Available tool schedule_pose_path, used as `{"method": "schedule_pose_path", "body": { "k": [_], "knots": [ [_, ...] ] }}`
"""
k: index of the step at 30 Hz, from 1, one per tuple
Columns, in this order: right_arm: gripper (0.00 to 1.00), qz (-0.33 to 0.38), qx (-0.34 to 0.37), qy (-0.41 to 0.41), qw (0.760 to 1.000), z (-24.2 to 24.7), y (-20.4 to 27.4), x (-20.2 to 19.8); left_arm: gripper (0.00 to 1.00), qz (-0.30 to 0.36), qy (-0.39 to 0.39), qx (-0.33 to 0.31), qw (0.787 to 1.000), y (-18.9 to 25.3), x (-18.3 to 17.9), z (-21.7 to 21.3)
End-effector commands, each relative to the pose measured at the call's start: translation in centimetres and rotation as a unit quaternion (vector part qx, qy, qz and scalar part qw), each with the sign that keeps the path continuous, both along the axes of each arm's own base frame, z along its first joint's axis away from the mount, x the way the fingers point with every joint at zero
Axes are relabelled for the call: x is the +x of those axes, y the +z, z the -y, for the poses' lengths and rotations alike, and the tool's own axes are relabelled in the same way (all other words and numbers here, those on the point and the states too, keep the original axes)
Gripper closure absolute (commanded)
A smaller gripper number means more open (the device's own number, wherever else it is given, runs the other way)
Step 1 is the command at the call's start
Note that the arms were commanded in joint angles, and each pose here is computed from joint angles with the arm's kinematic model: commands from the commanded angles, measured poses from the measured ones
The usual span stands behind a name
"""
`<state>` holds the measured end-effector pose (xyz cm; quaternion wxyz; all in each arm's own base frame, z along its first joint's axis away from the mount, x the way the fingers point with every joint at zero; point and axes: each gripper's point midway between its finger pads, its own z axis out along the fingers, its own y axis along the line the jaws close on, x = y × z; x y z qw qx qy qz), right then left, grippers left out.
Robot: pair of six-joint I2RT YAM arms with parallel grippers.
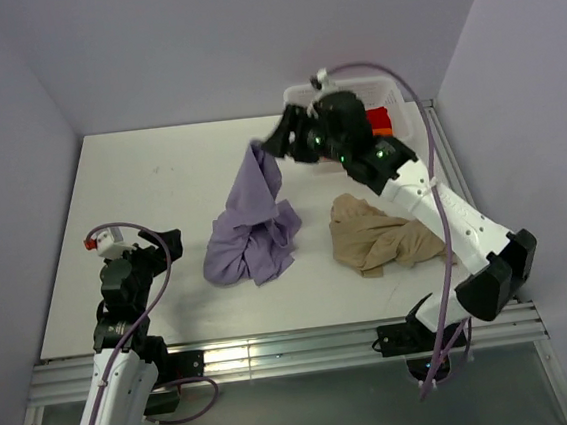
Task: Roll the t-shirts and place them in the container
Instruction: Move the tshirt to the center of the board, then flatten the tshirt
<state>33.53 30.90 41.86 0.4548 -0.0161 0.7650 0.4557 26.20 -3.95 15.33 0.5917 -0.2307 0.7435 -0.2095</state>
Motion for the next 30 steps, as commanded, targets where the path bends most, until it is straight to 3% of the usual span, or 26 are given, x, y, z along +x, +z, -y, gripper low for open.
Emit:
{"method": "schedule_pose_path", "body": {
  "k": [1,6,7,14,19,23,26,30],
  "knots": [
    [0.33,-0.041,-0.136,-0.162,0.977,8.5,-8.6,-0.3,0.01,0.019,-0.002,-0.003,1.0,1.4,0.2,0.1],
    [0.37,-0.105,-0.171,-0.276,0.94,15.4,-18.1,-3.5,0.0,0.012,-0.003,-0.004,1.0,1.1,0.3,0.1],
    [0.38,-0.103,-0.16,-0.283,0.94,16.2,-18.1,-4.5,0.01,0.011,-0.006,-0.003,1.0,1.1,0.4,0.3],
    [0.45,-0.2,-0.199,-0.299,0.912,18.3,-28.2,-8.2,0.01,0.004,-0.011,-0.005,1.0,0.7,0.6,0.4],
    [0.47,-0.253,-0.206,-0.263,0.908,17.0,-32.7,-8.6,0.01,-0.001,-0.008,-0.003,1.0,0.6,0.6,0.3],
    [0.47,-0.304,-0.216,-0.285,0.883,18.3,-35.8,-8.0,0.02,-0.001,-0.009,-0.003,1.0,0.5,0.5,0.4],
    [0.49,-0.354,-0.219,-0.342,0.843,21.9,-37.6,-6.9,0.01,-0.005,-0.008,-0.003,1.0,0.4,0.6,0.3],
    [0.49,-0.391,-0.233,-0.464,0.76,29.1,-38.4,-5.6,0.01,-0.008,-0.011,-0.002,1.0,0.3,0.7,0.4]
  ]
}}
